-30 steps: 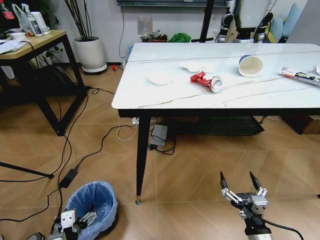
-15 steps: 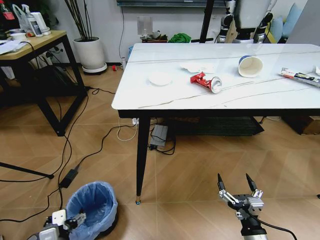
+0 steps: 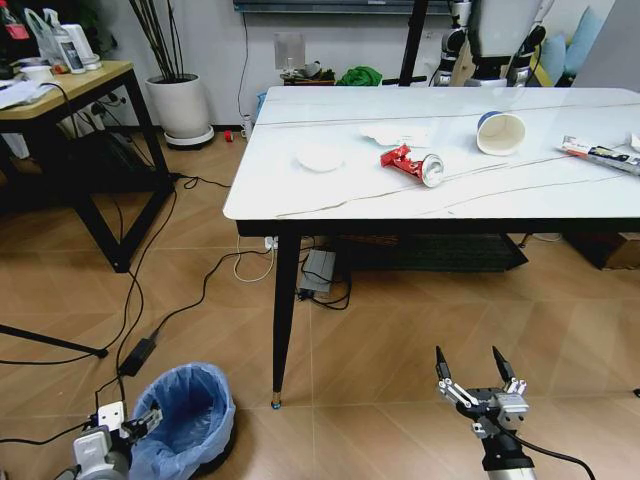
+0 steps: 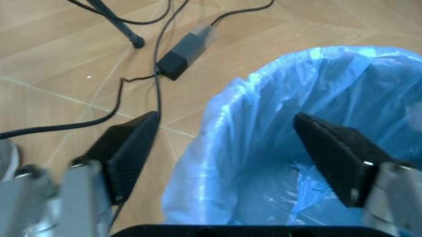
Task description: Pick up the trash bin and place the trash from the table into it.
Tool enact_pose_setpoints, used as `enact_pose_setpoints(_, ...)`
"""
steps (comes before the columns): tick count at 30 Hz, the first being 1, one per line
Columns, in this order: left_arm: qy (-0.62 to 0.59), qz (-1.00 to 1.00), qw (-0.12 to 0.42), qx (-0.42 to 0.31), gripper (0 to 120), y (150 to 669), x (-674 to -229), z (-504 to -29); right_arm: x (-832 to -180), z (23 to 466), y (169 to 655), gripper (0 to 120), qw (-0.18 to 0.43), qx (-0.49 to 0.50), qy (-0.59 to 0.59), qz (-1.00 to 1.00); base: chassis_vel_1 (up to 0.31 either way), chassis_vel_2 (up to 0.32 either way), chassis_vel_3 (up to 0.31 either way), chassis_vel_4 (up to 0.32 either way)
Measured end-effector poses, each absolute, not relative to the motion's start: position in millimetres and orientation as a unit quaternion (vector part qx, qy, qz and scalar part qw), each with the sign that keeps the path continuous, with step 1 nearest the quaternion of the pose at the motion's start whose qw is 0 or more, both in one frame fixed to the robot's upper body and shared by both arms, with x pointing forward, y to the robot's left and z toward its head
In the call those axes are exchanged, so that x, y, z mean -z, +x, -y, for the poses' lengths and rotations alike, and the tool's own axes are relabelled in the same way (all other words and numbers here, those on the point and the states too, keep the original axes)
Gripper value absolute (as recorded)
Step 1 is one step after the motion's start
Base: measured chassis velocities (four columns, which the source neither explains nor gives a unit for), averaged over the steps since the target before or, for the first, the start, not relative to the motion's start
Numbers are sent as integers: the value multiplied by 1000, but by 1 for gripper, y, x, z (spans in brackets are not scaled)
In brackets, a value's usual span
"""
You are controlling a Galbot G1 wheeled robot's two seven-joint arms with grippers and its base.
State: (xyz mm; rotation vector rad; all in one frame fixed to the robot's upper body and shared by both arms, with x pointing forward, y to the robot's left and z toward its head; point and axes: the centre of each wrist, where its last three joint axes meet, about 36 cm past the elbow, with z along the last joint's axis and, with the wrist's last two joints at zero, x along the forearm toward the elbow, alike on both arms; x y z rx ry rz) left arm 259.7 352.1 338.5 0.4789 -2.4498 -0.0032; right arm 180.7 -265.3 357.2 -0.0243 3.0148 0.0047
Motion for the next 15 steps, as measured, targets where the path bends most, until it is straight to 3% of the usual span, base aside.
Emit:
enact_pose_setpoints(8,179,926,333,2,46,269,-322,-361,-361,268,180,100,66,2,-6,-998,0,0,0,0)
enact_pose_setpoints(15,179,921,345,2,29,270,-311,-365,-361,267,180,100,66,4,-9,-998,0,0,0,0)
